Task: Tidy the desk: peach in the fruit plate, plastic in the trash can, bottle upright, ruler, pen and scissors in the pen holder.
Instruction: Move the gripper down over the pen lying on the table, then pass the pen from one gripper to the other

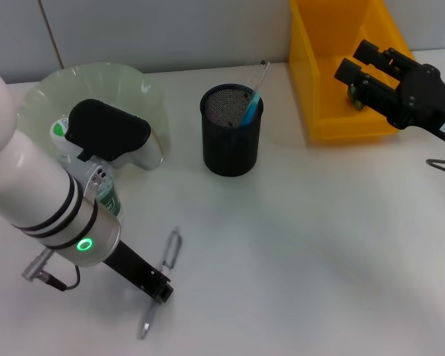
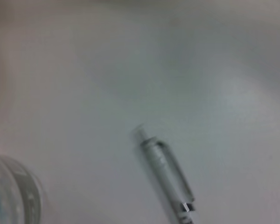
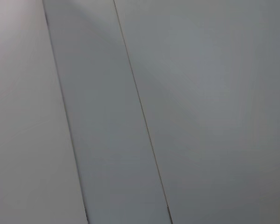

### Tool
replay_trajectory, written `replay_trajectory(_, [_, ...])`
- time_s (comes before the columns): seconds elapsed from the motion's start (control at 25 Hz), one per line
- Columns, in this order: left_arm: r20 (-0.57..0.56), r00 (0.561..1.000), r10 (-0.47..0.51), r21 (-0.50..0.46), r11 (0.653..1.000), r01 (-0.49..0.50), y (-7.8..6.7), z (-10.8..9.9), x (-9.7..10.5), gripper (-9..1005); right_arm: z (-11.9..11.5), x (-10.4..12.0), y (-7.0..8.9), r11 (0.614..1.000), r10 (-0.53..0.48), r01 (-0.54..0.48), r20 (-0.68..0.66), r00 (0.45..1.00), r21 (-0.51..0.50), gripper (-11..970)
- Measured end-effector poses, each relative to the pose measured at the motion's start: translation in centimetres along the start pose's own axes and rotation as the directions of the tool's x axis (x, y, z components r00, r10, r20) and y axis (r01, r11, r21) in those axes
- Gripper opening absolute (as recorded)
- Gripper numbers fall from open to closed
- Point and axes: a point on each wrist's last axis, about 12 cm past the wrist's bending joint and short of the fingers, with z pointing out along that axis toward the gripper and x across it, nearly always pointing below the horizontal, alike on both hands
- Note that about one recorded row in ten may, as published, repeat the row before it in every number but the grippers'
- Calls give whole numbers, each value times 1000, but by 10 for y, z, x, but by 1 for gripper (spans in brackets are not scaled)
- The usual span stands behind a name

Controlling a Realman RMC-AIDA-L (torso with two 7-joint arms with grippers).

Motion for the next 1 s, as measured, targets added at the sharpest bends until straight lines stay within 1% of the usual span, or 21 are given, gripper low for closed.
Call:
replay_trajectory(0.24, [-8, 1000, 5, -2, 1000, -5, -1, 1, 0, 269, 0, 0, 1, 1000, 12, -11, 2, 1000, -5, 609])
replay_trajectory(0.68, [6, 1000, 25, -17, 1000, -25, 4, -5, -2, 135, 2, -1, 0, 1000, 11, -11, 3, 1000, -9, 609])
replay_trajectory(1.0, [-4, 999, 41, -16, 999, -42, 3, -5, -2, 137, 2, -1, -1, 1000, 17, -17, 1, 1000, -4, 610])
